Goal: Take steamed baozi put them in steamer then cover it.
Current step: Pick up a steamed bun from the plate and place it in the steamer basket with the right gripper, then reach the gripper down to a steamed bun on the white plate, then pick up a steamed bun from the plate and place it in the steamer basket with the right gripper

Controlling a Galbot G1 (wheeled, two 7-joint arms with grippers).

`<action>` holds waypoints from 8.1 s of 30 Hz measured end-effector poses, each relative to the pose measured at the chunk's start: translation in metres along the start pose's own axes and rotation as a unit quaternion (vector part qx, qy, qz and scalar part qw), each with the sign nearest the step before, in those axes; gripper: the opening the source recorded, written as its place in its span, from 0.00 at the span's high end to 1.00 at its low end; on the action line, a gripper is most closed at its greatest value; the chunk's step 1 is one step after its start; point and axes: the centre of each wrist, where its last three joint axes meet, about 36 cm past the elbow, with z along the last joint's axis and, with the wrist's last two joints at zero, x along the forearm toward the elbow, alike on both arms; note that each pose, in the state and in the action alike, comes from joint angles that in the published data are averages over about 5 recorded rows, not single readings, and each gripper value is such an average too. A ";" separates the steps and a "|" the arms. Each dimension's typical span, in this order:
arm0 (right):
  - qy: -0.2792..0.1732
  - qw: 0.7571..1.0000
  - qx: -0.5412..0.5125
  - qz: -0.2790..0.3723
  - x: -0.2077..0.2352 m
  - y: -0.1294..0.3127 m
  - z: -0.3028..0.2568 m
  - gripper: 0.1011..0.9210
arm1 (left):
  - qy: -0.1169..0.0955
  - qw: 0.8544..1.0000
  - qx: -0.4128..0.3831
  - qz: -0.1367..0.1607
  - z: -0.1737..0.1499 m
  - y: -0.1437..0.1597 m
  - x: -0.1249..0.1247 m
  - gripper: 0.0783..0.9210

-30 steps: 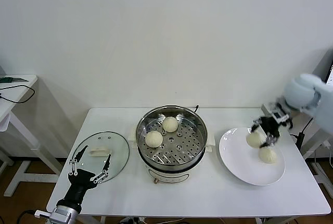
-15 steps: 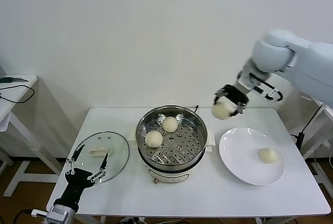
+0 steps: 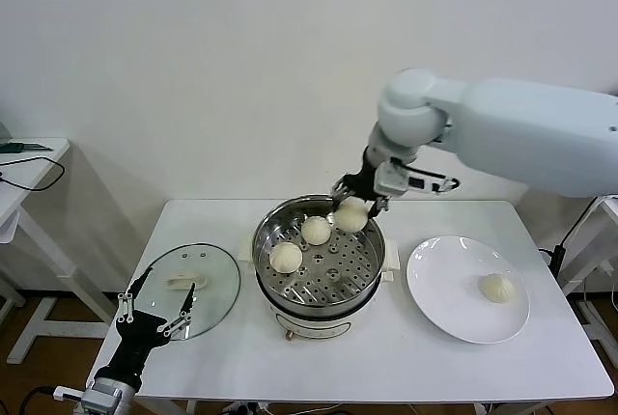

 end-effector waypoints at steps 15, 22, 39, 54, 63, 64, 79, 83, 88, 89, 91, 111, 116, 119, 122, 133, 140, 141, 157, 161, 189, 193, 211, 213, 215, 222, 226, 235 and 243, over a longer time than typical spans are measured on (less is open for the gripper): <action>-0.059 0.997 0.053 -0.005 -0.048 -0.030 -0.019 0.29 | 0.004 1.000 0.003 -0.006 0.007 0.005 -0.004 0.12; -0.076 0.995 0.057 -0.014 -0.064 -0.037 -0.023 0.29 | 0.004 1.000 0.004 -0.007 0.008 0.007 -0.006 0.12; -0.096 0.993 0.060 -0.037 -0.097 -0.043 -0.033 0.29 | 0.009 1.000 0.004 -0.011 0.010 0.010 -0.003 0.12; -0.099 0.993 0.056 -0.037 -0.113 -0.051 -0.035 0.28 | 0.007 1.000 0.004 -0.012 0.009 0.009 -0.003 0.12; -0.090 0.994 0.045 -0.029 -0.095 -0.046 -0.032 0.13 | 0.006 1.000 0.005 -0.011 0.008 0.008 -0.004 0.12; -0.089 0.995 0.042 -0.028 -0.092 -0.044 -0.031 0.12 | 0.005 1.000 0.005 -0.010 0.008 0.007 -0.004 0.12; -0.055 0.984 -0.167 -0.016 0.006 0.082 -0.004 0.12 | 0.001 1.000 0.000 -0.002 0.001 0.001 -0.001 0.12; -0.043 0.959 -0.278 -0.008 0.020 0.136 -0.002 0.12 | -0.002 1.000 -0.001 0.001 -0.002 -0.002 0.000 0.12; -0.033 0.909 -0.415 -0.004 0.022 0.206 -0.005 0.12 | -0.005 1.000 -0.003 0.003 -0.005 -0.003 0.002 0.12; -0.032 0.898 -0.439 -0.004 0.019 0.219 -0.006 0.12 | -0.005 1.000 -0.003 0.003 -0.006 -0.004 0.003 0.12; -0.031 0.876 -0.481 -0.006 0.013 0.244 -0.009 0.12 | -0.007 1.000 -0.003 0.004 -0.007 -0.004 0.003 0.12; 0.033 0.740 -0.669 -0.061 -0.063 0.396 -0.012 0.12 | -0.013 1.000 -0.002 0.010 -0.014 -0.012 0.003 0.12; 0.042 0.726 -0.682 -0.073 -0.083 0.409 -0.006 0.12 | -0.013 1.000 -0.002 0.008 -0.013 -0.011 0.003 0.12; 0.045 0.722 -0.686 -0.077 -0.096 0.414 -0.003 0.12 | -0.012 1.000 -0.002 0.007 -0.012 -0.011 0.002 0.12; 0.048 0.719 -0.689 -0.081 -0.108 0.417 0.002 0.12 | -0.010 1.000 -0.002 0.006 -0.011 -0.010 0.002 0.12; 0.044 0.709 -0.698 -0.096 -0.143 0.424 0.005 0.12 | -0.007 1.000 0.000 0.004 -0.006 -0.010 -0.001 0.12; 0.046 0.707 -0.698 -0.099 -0.155 0.425 0.006 0.12 | -0.006 1.000 0.002 0.006 -0.003 -0.012 -0.003 0.12; 0.047 0.707 -0.698 -0.100 -0.155 0.425 0.006 0.12 | -0.005 1.000 0.002 0.006 -0.003 -0.012 -0.003 0.12; 0.050 0.709 -0.696 -0.102 -0.163 0.428 0.005 0.20 | -0.006 1.000 0.003 0.007 -0.003 -0.013 -0.003 0.12; 0.050 0.710 -0.696 -0.101 -0.163 0.427 0.005 0.21 | -0.006 1.000 0.004 0.007 -0.003 -0.013 -0.003 0.12; 0.041 0.727 -0.683 -0.055 -0.046 0.372 0.008 0.24 | -0.023 1.000 0.004 0.013 -0.016 -0.019 -0.005 0.12; 0.031 0.738 -0.673 -0.037 -0.016 0.337 0.011 0.24 | -0.026 1.000 0.003 0.013 -0.017 -0.018 -0.006 0.12; -0.028 0.759 -0.650 0.002 0.061 0.163 0.008 0.24 | -0.039 0.999 0.004 0.013 -0.015 -0.010 -0.012 0.12; -0.030 0.760 -0.649 0.000 0.062 0.145 0.009 0.24 | -0.040 0.999 0.004 0.011 -0.015 -0.009 -0.013 0.12; -0.031 0.762 -0.647 -0.002 0.060 0.127 0.009 0.24 | -0.040 0.999 0.004 0.009 -0.014 -0.007 -0.014 0.12; -0.027 0.772 -0.635 -0.023 0.043 0.070 0.010 0.24 | -0.039 0.999 0.007 0.002 -0.013 0.000 -0.014 0.12; -0.027 0.778 -0.626 -0.040 0.023 0.047 0.010 0.23 | -0.039 0.999 0.007 -0.003 -0.012 0.003 -0.014 0.12; -0.025 0.788 -0.611 -0.067 -0.022 0.018 0.011 0.24 | -0.036 0.999 0.007 -0.007 -0.009 0.008 -0.016 0.12; -0.022 0.790 -0.607 -0.076 -0.052 0.008 0.019 0.24 | -0.032 0.999 0.008 -0.010 -0.005 0.012 -0.017 0.12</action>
